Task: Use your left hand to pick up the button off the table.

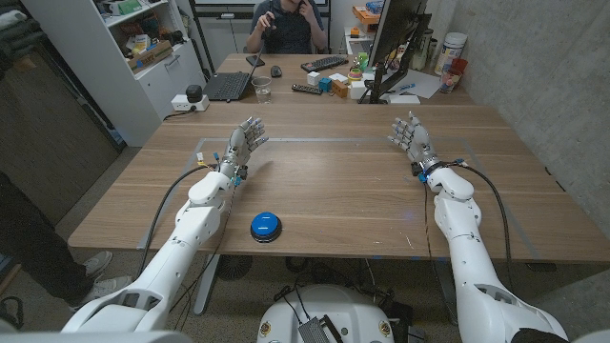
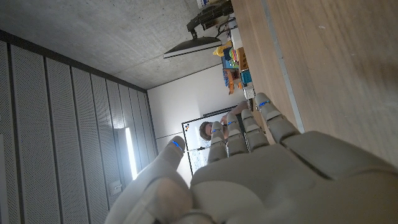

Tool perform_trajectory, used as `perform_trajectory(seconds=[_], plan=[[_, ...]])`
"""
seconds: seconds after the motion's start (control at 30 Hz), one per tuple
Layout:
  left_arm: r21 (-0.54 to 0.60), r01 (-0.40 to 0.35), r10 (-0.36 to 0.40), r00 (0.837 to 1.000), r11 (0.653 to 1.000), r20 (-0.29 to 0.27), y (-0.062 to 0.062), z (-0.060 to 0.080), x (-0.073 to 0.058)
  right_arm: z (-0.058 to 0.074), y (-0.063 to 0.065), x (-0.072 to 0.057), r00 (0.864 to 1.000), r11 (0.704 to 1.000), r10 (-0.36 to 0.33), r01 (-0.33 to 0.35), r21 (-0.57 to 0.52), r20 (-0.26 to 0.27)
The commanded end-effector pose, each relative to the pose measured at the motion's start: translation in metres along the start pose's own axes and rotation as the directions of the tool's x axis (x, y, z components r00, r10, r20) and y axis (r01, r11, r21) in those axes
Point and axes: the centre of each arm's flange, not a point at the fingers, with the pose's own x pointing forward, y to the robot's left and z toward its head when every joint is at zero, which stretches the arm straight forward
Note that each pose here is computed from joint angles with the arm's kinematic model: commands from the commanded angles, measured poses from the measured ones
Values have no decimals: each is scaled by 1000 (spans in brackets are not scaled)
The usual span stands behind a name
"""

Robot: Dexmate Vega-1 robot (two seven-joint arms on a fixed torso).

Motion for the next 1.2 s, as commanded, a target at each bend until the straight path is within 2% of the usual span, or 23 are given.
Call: perform_trajectory(seconds=[0.03,0.73,0.87,0.97,1.1,1.2], plan=[[1,-3,3,1000,1000,-1,1,-1,-1,-2,2,-1,1000,1000,9,-9,3,-6],[13,4,-4,1000,1000,-8,1,-1,0,-4,2,2,1000,1000,14,-14,0,-17],[124,43,-48,998,991,37,-7,12,-1,-5,1,2,1000,1000,11,-11,4,-17],[150,75,-85,995,986,61,-12,20,-2,-5,1,2,1000,1000,10,-10,3,-14],[243,129,-158,982,962,104,-19,35,-4,-5,-1,1,1000,1000,6,-5,4,-13],[283,137,-178,976,949,125,-22,42,-6,-5,-2,0,1000,1000,4,-4,0,-10]])
